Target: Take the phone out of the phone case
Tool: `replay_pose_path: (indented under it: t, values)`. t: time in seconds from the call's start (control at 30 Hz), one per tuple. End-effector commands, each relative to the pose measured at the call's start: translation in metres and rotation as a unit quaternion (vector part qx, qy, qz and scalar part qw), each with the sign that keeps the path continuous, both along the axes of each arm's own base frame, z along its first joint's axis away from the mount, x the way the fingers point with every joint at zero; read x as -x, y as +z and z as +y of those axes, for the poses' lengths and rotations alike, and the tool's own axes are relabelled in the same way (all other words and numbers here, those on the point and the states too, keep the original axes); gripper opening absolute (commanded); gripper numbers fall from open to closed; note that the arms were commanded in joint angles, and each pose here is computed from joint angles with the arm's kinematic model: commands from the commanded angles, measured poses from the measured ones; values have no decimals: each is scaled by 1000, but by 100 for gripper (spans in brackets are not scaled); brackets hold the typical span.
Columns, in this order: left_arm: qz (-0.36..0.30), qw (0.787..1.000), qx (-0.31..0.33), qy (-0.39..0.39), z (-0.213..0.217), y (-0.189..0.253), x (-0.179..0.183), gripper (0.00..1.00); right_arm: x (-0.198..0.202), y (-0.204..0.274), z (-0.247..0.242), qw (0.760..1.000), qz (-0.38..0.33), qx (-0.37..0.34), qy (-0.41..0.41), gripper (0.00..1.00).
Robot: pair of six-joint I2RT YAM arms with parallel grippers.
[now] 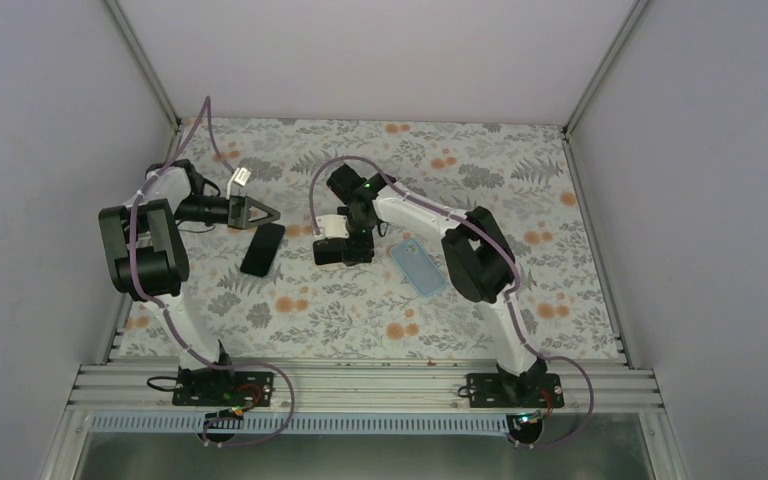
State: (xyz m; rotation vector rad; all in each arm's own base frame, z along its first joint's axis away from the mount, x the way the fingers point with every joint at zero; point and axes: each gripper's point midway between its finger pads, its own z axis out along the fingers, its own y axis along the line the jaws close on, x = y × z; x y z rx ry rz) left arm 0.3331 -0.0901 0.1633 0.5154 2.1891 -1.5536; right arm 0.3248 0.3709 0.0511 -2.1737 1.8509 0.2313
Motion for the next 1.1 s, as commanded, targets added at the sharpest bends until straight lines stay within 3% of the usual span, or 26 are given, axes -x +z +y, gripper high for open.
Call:
replay_pose_path:
  t: [0.0, 0.43, 0.67, 0.87, 1.07]
  values:
    - [-31, 999, 8, 2, 1, 11, 0, 100, 0, -9, 1, 1000, 7, 14, 17, 100]
    - [-32, 999, 8, 10, 7, 7, 0, 100, -19, -36, -2, 999, -16, 45, 11, 100]
    - [-31, 999, 10, 11, 8, 5, 0, 100, -12, -51, -5, 998, 12, 59, 27, 100]
    - [-21, 1000, 11, 9, 8, -2, 2, 100, -10, -52, -4, 997, 28, 65, 23, 84]
    - [18, 1000, 15, 4, 2, -16, 5, 100, -16, -13, 7, 1000, -5, 8, -5, 71]
